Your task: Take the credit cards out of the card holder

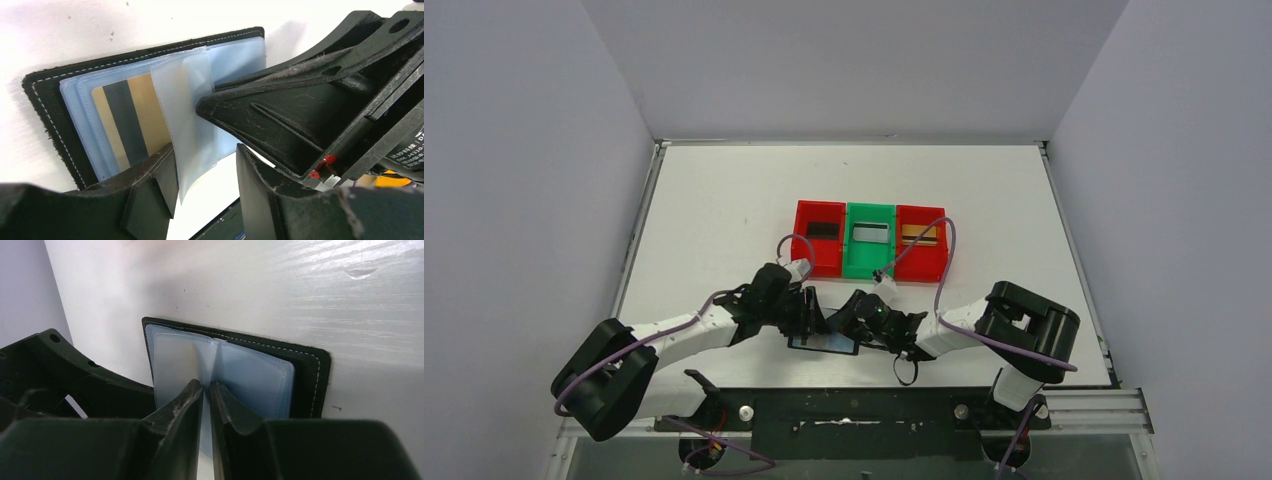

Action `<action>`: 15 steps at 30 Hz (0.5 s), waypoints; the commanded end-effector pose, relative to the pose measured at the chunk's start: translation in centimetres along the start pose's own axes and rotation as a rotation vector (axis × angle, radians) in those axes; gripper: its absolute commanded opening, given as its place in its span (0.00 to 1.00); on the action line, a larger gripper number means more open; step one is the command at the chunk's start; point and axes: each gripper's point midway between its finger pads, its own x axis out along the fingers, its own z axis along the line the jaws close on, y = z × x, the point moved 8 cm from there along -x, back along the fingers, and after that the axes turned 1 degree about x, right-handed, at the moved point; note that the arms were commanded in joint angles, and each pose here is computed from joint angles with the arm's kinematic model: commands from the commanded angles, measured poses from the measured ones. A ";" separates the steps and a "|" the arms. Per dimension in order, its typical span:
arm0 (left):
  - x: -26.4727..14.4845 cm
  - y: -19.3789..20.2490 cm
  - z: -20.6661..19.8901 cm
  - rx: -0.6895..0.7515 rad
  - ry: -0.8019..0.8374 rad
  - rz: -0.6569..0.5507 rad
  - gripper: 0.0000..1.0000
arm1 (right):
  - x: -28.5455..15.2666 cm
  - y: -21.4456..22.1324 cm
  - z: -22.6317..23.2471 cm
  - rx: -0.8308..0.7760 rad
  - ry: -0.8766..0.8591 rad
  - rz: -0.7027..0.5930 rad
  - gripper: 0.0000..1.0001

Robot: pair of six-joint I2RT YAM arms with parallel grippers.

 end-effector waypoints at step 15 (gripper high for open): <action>-0.2 -2.2 -4.9 0.105 0.240 -0.038 0.41 | -5.4 -3.7 -0.2 -0.046 0.122 -0.240 0.37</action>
